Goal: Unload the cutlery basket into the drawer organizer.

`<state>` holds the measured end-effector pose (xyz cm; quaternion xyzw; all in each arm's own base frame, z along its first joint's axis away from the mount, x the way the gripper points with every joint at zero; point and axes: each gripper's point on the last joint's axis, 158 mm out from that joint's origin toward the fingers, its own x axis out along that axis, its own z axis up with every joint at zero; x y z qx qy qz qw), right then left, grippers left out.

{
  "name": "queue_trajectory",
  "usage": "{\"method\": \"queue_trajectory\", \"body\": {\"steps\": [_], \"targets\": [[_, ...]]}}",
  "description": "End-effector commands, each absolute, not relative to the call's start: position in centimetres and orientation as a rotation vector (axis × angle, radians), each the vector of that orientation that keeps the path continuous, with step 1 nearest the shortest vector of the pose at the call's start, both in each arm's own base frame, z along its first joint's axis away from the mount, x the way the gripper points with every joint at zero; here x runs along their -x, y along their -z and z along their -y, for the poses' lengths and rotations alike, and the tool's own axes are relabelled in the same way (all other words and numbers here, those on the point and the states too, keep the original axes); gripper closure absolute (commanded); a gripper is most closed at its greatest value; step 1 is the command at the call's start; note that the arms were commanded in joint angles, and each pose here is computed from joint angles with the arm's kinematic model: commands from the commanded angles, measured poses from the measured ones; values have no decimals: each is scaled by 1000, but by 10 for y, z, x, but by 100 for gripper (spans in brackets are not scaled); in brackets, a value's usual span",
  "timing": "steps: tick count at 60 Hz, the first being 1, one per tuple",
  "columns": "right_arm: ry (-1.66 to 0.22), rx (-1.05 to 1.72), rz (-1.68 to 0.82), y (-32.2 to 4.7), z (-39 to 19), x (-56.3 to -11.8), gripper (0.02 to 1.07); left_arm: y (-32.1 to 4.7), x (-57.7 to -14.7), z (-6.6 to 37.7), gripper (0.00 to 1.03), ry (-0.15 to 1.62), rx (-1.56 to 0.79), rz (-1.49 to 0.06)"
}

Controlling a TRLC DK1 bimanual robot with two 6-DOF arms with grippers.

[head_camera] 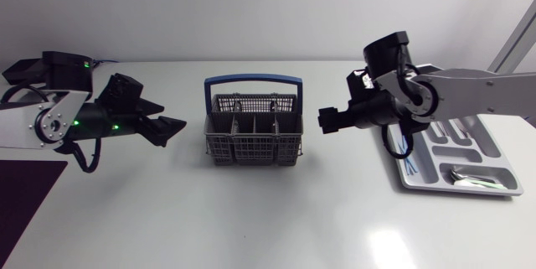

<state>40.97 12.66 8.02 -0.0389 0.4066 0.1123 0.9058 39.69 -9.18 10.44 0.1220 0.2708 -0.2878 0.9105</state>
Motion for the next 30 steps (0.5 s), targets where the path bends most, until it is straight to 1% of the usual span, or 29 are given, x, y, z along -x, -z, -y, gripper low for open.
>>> {"method": "queue_trajectory", "body": {"steps": [1,12,20,30], "targets": [[-215,102,-816,-89,-113,-399,7,-113,-387,83,5,572,-250,-533],[-173,107,-741,-116,-90,-388,7,-136,-382,62,5,485,-264,-480],[-152,107,-698,-128,-75,-376,7,-149,-376,50,5,429,-284,-464],[-121,107,-641,-142,-56,-359,7,-166,-359,48,5,412,-296,-411]]}}
